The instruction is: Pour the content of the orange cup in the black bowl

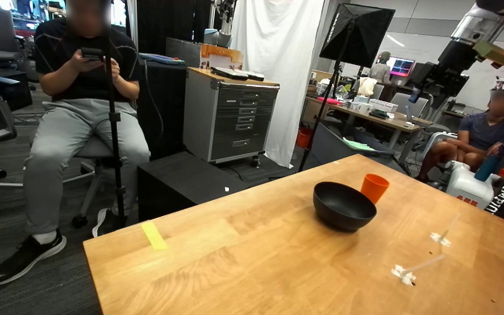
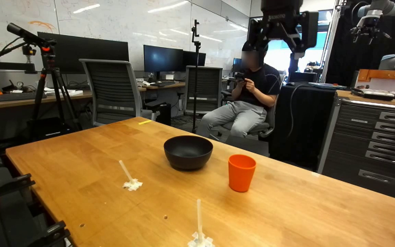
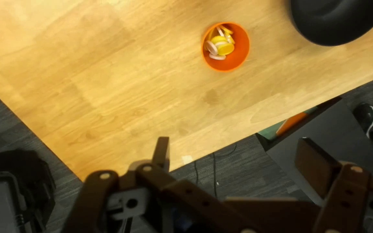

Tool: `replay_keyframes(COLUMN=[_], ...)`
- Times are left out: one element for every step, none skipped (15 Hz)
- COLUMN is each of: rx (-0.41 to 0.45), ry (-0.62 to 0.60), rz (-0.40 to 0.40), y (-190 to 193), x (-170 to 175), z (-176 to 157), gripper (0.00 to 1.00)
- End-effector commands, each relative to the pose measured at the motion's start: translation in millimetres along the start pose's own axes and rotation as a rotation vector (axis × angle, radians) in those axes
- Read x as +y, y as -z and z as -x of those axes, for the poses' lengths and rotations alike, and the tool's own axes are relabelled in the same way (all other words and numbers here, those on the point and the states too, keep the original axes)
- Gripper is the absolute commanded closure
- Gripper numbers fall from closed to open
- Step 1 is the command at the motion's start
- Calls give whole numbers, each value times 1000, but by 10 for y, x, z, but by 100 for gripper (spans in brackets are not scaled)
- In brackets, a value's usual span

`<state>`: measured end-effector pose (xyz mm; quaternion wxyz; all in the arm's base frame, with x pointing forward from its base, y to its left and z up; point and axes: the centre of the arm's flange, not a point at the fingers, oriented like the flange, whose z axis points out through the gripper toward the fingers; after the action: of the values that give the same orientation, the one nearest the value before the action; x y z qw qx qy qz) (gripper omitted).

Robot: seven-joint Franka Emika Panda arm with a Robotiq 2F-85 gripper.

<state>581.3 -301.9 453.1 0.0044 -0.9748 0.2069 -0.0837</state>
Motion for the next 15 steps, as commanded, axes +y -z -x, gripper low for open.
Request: replay_keyframes(rx=[-77,-101,-126,-145,-167,-184,-198,-203,-212,-219,-224,-225,-233,-237,-236], ry=[-38,-40,-40,-42,-37,-34,-24,-14,-9,-7,-1,5,12,18,23], rz=[-3,5,16,22,27,30,34,39,44,45,50,58,65,70,75], y=[-413,-573,-722,-861,-985,-1107,-1210,-1308,-1404,-1489,-1579,-1668,-1738,-1806,-1866], x=[141,168,158,174,148,148,119,93,73,52,25,11,-10,-12,-23], z=[-463,-461,-500,-479,-494,-451,-414,-357,-351,-289,-270,-224,-207,-172,-169], gripper=[0,0,0,0,0,0,0,0,0,0,0,0,0,0,0])
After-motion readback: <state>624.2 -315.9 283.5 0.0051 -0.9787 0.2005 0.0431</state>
